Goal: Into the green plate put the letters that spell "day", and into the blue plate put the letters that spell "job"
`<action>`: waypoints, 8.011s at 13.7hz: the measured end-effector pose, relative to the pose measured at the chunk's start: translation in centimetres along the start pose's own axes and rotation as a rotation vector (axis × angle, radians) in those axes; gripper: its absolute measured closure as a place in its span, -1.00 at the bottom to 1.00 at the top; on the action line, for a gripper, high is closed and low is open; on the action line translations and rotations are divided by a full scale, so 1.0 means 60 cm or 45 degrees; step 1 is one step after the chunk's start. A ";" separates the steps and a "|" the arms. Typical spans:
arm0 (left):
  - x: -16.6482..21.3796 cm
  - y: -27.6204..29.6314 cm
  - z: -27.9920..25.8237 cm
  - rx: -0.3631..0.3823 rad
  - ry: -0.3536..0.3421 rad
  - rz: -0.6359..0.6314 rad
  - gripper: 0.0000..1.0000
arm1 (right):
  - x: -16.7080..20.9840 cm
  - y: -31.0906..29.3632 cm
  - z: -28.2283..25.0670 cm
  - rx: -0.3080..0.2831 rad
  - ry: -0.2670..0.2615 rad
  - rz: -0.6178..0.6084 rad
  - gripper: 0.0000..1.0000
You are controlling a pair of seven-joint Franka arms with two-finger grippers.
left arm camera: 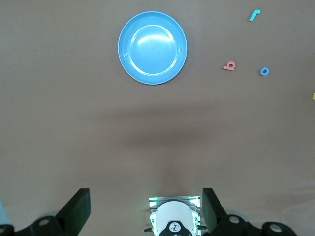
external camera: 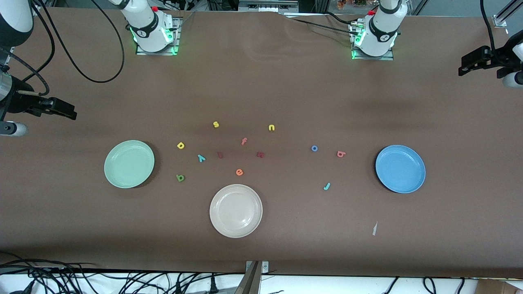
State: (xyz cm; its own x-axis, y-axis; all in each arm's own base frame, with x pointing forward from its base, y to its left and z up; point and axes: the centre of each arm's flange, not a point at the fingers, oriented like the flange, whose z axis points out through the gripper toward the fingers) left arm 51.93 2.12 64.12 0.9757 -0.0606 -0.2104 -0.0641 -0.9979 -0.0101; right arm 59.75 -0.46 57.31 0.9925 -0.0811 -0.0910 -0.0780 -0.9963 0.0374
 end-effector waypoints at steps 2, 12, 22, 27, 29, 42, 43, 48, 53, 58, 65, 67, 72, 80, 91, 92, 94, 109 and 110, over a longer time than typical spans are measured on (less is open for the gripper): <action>0.000 0.000 0.000 0.000 0.000 0.000 -1.00 | 0.000 0.000 0.000 0.000 0.000 0.001 -1.00; 0.000 0.000 0.000 0.000 0.000 0.000 -1.00 | 0.000 0.000 0.000 0.002 0.000 0.000 -1.00; 0.000 0.000 0.000 0.000 0.000 0.000 -1.00 | 0.000 0.000 0.000 0.002 0.000 -0.001 -1.00; 0.000 0.000 0.000 0.000 0.000 0.000 -1.00 | 0.000 0.000 0.000 0.002 0.000 -0.001 -1.00; 0.000 0.000 0.000 0.000 0.000 -0.001 -1.00 | 0.000 0.000 0.001 0.002 -0.001 -0.001 -1.00; 0.000 0.000 0.000 0.000 0.000 -0.001 -1.00 | 0.000 0.000 0.003 0.002 -0.005 -0.002 -1.00; 0.000 0.000 0.000 0.000 0.000 -0.001 -1.00 | 0.000 0.000 0.003 0.002 -0.005 -0.002 -1.00; 0.000 -0.001 0.000 0.000 0.000 -0.001 -1.00 | 0.000 0.000 0.003 0.002 -0.006 -0.002 -1.00; 0.000 -0.001 0.000 0.000 0.000 -0.001 -1.00 | 0.001 0.000 0.004 0.001 -0.007 -0.002 -1.00; 0.004 0.006 -0.002 0.001 0.020 0.009 -1.00 | 0.001 0.000 0.004 0.001 -0.007 -0.002 -1.00; 0.025 0.020 0.006 -0.029 0.048 0.030 -1.00 | 0.001 -0.001 0.006 0.001 -0.010 -0.003 -1.00; 0.026 0.019 0.007 -0.033 0.049 0.029 -1.00 | 0.006 -0.007 0.021 0.000 -0.031 -0.013 -1.00; 0.031 0.040 0.006 -0.035 0.056 0.057 -1.00 | 0.028 -0.064 0.084 0.061 -0.121 -0.079 -1.00; 0.033 0.031 0.000 -0.037 0.087 0.045 -1.00 | 0.067 -0.251 0.280 0.065 -0.102 -0.216 -1.00; 0.113 0.088 0.146 -0.108 0.099 0.106 -1.00 | 0.019 -0.348 0.579 0.081 0.013 -0.170 -1.00; 0.130 0.110 0.166 -0.101 0.091 0.132 -1.00 | 0.011 -0.344 0.595 0.084 0.031 -0.168 -1.00; 0.163 0.148 0.213 -0.089 0.062 0.173 -1.00 | -0.003 -0.341 0.617 0.084 0.034 -0.169 -0.99; 0.290 0.289 0.607 -0.133 0.152 0.219 -1.00 | -0.029 -0.337 0.652 0.067 -0.023 -0.180 -0.15; 0.288 0.294 0.624 -0.130 0.143 0.224 -1.00 | -0.029 -0.335 0.655 0.066 -0.026 -0.179 -0.08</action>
State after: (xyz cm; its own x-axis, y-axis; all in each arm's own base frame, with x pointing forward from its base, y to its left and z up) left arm 59.81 -15.66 23.73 0.9689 -0.2306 -0.0903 -0.2195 -0.9685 0.1177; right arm 55.90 18.55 17.62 0.9919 0.0596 -0.1119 0.0567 -0.9980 -0.0287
